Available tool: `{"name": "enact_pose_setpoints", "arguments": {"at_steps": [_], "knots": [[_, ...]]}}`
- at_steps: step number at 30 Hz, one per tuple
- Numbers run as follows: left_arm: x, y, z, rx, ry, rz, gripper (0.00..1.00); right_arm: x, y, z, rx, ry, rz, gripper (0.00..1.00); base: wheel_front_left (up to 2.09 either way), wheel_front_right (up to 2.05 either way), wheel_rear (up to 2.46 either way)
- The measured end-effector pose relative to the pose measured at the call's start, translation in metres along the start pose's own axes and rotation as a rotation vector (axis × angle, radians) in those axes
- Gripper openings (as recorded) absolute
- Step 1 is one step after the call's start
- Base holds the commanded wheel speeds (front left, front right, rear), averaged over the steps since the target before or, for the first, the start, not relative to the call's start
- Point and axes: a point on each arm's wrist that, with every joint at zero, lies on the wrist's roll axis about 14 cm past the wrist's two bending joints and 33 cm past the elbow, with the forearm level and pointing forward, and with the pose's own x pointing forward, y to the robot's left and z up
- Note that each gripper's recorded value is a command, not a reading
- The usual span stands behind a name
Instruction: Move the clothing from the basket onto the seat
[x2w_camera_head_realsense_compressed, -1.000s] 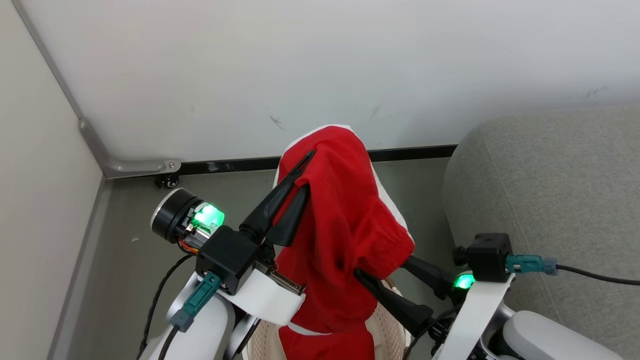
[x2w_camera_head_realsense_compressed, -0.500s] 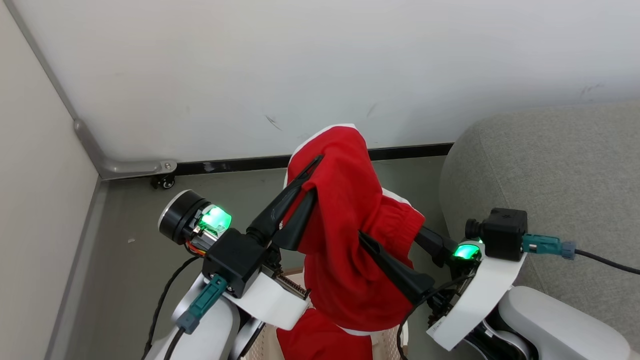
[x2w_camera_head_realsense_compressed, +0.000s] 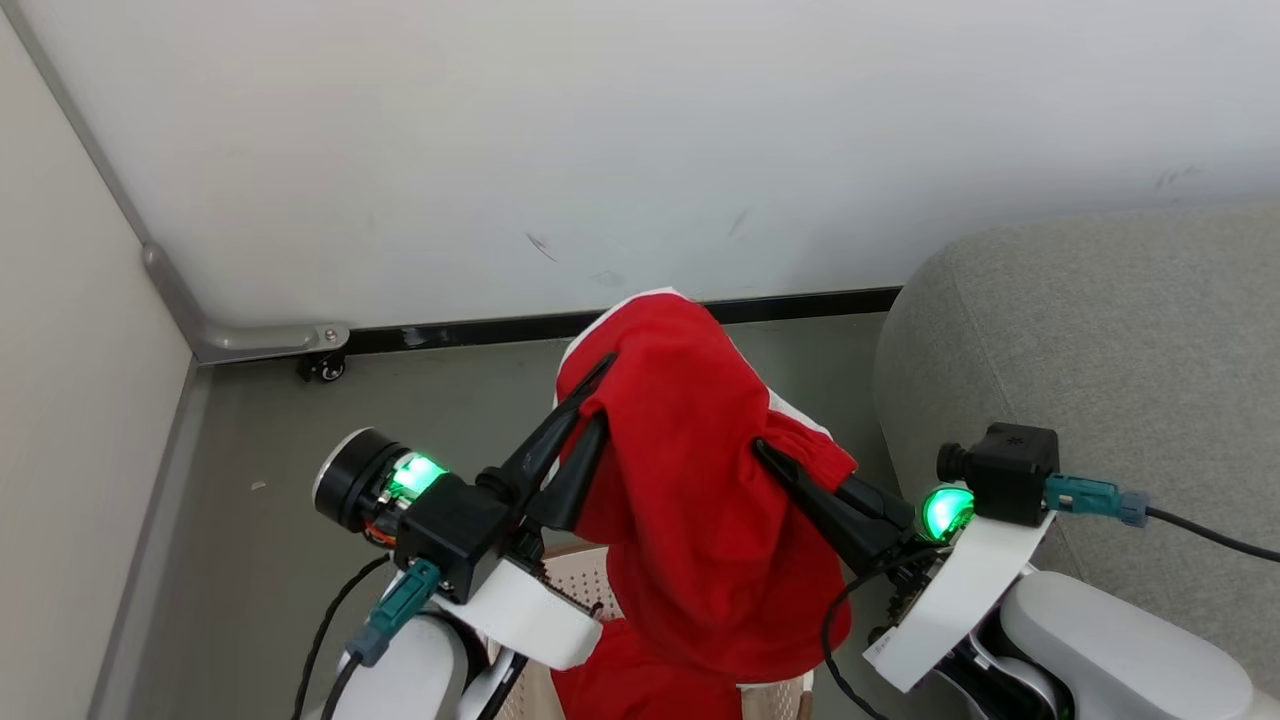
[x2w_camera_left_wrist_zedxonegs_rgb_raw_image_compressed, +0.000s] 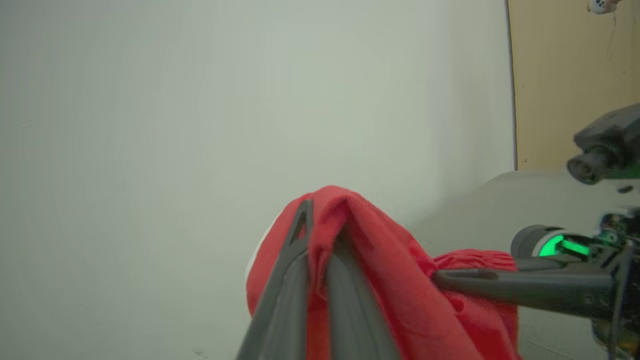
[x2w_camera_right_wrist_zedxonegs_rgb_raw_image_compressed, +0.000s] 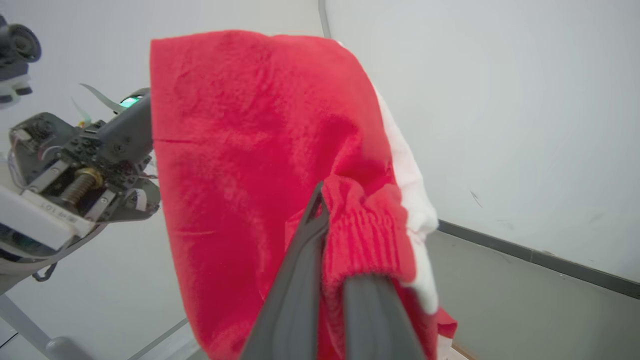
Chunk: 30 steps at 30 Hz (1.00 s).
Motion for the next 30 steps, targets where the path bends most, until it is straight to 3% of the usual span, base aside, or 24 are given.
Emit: {"name": "enact_pose_setpoints", "arguments": {"at_steps": [11,12,14,16,17,18,30], "knots": [[-0.027,0.018,-0.051,-0.076,0.160,0.092,0.00,-0.011,-0.017,0.014,-0.015,-0.040,-0.058,0.00,0.00,0.00,0.00],[-0.028,0.018,-0.054,-0.083,0.168,0.097,0.07,-0.013,-0.021,0.017,-0.016,-0.053,-0.072,0.00,0.00,0.00,0.00],[-0.031,0.017,-0.060,-0.099,0.188,0.102,0.40,-0.017,-0.030,0.024,-0.014,-0.071,-0.102,0.00,0.00,0.00,0.00],[-0.033,0.015,-0.066,-0.126,0.204,0.109,0.49,-0.020,-0.038,0.031,-0.017,-0.091,-0.129,0.00,0.00,0.00,0.00],[-0.035,0.013,-0.068,-0.135,0.212,0.109,0.93,-0.022,-0.041,0.035,-0.018,-0.103,-0.140,0.00,0.00,0.00,0.00],[-0.036,0.012,-0.071,-0.144,0.218,0.111,1.00,-0.023,-0.044,0.039,-0.018,-0.117,-0.151,0.00,0.00,0.00,0.00],[-0.035,0.017,-0.083,-0.182,0.248,0.134,1.00,-0.059,-0.090,0.088,-0.044,-0.264,-0.315,0.00,0.00,0.00,0.00]]}}
